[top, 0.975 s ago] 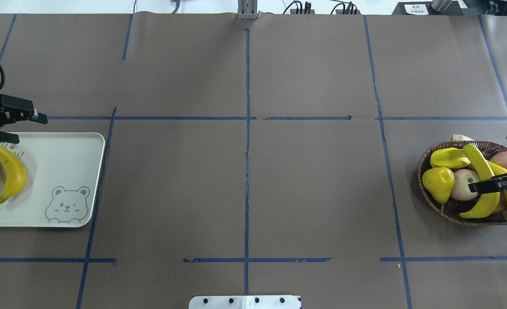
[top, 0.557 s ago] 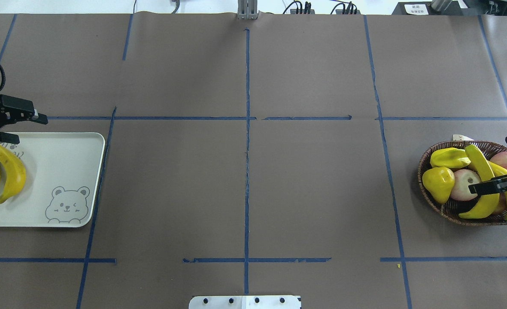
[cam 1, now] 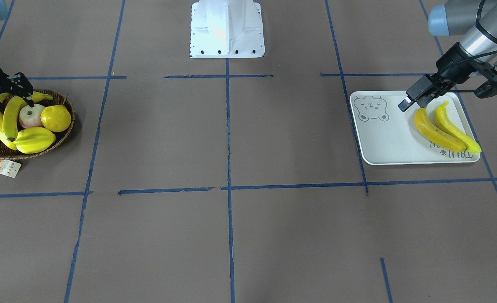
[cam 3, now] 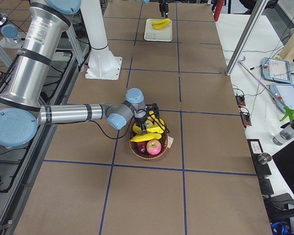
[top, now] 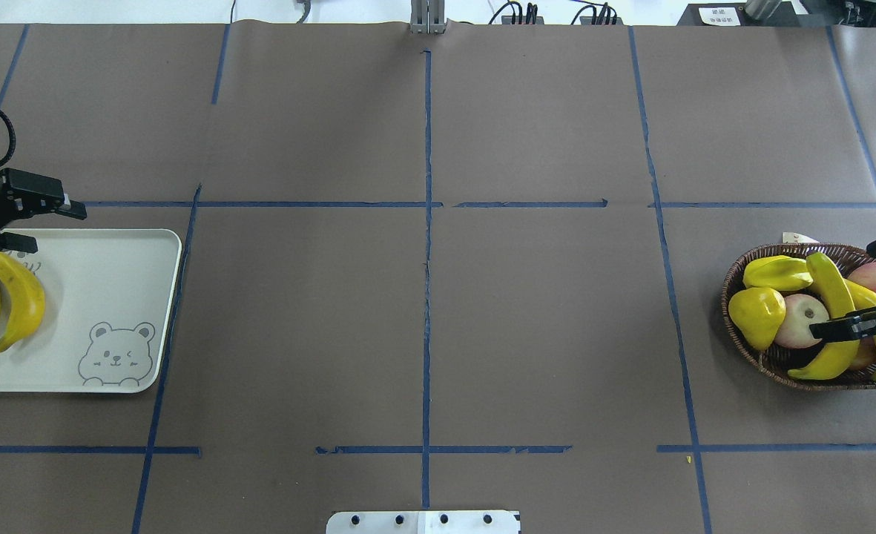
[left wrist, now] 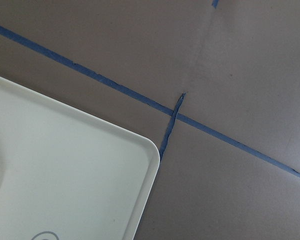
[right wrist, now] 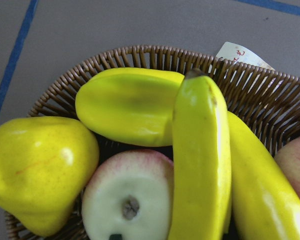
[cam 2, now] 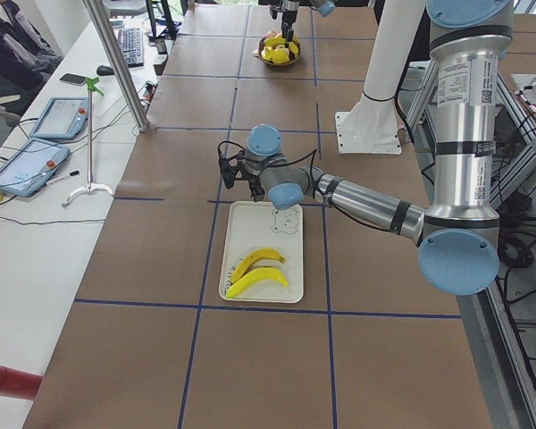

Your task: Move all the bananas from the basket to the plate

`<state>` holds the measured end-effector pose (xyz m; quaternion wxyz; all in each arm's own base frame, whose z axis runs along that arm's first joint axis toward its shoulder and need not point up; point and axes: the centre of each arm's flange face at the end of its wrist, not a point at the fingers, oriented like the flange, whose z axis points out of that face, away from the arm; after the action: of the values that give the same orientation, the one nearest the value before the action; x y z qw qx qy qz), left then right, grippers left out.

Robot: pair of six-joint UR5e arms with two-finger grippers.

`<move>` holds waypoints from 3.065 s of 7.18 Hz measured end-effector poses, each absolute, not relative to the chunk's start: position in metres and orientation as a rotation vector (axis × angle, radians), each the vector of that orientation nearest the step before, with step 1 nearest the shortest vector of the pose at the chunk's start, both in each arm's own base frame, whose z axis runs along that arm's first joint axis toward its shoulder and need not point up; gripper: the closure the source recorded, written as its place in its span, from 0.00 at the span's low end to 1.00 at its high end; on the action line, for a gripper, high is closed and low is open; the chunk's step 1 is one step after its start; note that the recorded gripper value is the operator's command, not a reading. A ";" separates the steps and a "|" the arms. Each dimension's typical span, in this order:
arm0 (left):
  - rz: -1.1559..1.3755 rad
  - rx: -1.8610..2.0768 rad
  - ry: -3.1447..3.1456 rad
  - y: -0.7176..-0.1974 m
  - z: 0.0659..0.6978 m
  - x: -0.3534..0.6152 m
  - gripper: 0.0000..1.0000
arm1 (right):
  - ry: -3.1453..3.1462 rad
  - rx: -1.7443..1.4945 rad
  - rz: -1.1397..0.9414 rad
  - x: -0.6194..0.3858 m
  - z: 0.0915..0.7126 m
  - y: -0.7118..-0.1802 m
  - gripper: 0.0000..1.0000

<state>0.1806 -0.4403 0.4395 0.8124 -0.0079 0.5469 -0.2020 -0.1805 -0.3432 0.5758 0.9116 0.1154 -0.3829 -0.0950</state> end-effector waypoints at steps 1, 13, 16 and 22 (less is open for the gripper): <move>-0.431 -0.017 1.168 -0.440 0.439 0.181 0.00 | -0.788 0.238 -0.204 -0.183 0.576 -0.343 0.97; -0.426 -0.021 1.167 -0.439 0.440 0.183 0.00 | -0.874 0.230 -0.198 -0.150 0.562 -0.350 1.00; -0.425 -0.024 1.165 -0.439 0.441 0.185 0.00 | -0.904 0.218 -0.196 -0.142 0.558 -0.349 1.00; -0.413 -0.031 1.177 -0.442 0.431 0.198 0.00 | -1.040 0.208 -0.186 -0.134 0.485 -0.388 1.00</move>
<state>0.1975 -0.4425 0.4314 0.8116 -0.0145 0.5511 -0.1932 -0.1336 -0.3880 0.4854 0.8585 0.0992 -0.4953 -0.0883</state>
